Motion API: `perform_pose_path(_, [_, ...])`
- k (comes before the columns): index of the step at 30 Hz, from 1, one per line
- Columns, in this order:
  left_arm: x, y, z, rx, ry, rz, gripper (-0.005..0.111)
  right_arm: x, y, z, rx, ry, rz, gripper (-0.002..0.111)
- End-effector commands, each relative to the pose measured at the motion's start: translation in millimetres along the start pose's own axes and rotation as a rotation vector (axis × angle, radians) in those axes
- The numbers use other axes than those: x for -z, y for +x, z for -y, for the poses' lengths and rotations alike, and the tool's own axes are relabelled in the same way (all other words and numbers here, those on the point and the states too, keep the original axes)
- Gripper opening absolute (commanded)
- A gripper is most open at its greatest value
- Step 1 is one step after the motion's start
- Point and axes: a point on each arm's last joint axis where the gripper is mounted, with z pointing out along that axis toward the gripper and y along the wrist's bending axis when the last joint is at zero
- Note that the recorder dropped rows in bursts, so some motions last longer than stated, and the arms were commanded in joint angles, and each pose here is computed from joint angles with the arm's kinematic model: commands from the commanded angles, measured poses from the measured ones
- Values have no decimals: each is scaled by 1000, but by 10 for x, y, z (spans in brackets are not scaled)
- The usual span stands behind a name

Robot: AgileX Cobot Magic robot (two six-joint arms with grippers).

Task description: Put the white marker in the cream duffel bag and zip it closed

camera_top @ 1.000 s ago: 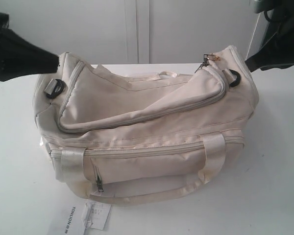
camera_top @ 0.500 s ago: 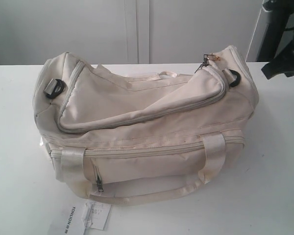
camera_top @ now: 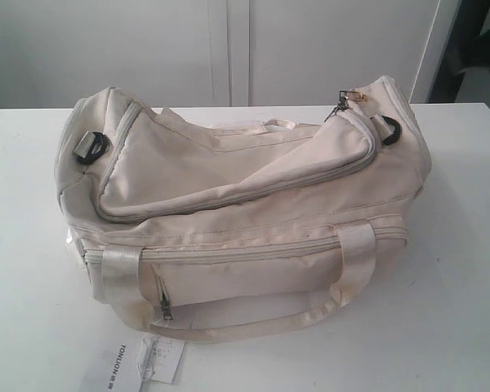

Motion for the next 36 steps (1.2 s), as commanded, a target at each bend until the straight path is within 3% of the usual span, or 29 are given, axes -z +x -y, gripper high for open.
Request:
perform_pose_path(1, [232,-34,54,35,7,93,0,197,3,25,-97,8,145,0])
perform_pose_path(8, [498,281,147,40,-48,240,0,527,295,-19,-160,3,363,0])
perform_pose_path(15, [606,583,362,11,-18,394,0,909,659,-73,-170,0,562,0])
perform_pose_path(26, [753,946,488,-6,18,448,0,1362,1223,-138,-194,4,728,0])
perform_pose_path(36, [825,1295,524,10,0,540,0,1369,1585,-207,-157,21,805,0])
